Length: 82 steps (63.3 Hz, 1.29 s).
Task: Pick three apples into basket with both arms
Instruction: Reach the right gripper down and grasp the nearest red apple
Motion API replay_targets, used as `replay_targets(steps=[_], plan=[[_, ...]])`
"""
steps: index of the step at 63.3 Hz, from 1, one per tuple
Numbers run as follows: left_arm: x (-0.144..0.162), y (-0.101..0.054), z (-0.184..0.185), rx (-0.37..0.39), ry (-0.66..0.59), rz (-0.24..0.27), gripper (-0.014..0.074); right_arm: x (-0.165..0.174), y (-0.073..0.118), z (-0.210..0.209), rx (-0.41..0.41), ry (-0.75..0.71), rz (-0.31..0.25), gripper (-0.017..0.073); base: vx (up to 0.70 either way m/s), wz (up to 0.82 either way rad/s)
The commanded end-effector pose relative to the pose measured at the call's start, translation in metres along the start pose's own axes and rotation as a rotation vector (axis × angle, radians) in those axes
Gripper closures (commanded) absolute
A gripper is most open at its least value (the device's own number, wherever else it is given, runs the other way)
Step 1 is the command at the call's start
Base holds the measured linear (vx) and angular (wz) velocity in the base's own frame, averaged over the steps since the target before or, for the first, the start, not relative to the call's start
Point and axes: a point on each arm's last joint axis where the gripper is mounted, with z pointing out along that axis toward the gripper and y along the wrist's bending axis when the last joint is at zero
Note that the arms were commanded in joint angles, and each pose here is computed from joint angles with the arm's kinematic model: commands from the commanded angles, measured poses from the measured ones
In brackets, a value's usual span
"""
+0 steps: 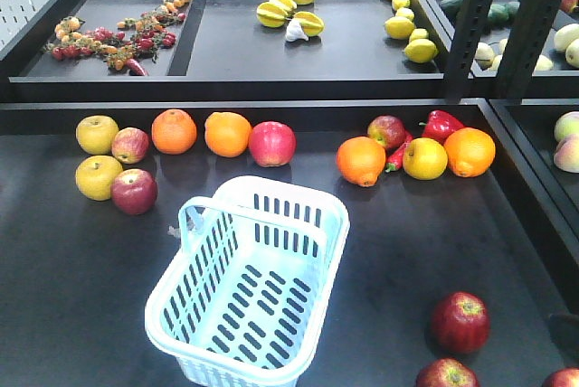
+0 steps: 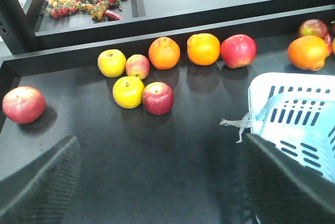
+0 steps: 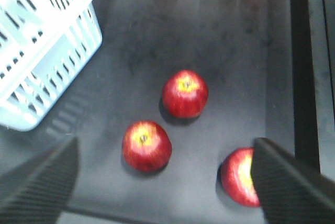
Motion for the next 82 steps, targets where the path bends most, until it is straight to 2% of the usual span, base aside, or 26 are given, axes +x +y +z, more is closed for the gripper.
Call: replay_targets(steps=[1,10,23,30,62,82], plan=[[-0.012,0.000,-0.005,0.012,-0.082,-0.002,0.0008,-0.015,-0.001,0.004,0.002,-0.018,-0.014,-0.0147,0.00,0.00],[-0.012,0.000,-0.005,0.012,-0.082,-0.002,0.0008,-0.024,0.000,0.035,-0.032,0.116,0.000,-0.0122,0.00,0.00],[-0.012,0.000,-0.005,0.012,-0.082,-0.002,0.0008,-0.032,0.004,0.088,-0.110,0.300,-0.023,-0.0092,0.00,0.00],[-0.012,0.000,-0.005,0.012,-0.082,-0.002,0.0008,-0.033,0.002,0.110,-0.114,0.354,-0.023,-0.0091,0.00,0.00],[-0.012,0.000,-0.005,0.012,-0.082,-0.002,0.0008,-0.024,-0.002,0.175,-0.111,0.525,0.004,-0.0082,0.00,0.00],[-0.012,0.000,-0.005,0.012,-0.082,-0.002,0.0008,-0.014,0.000,0.205,-0.150,0.596,0.018,-0.0074,0.00,0.00]])
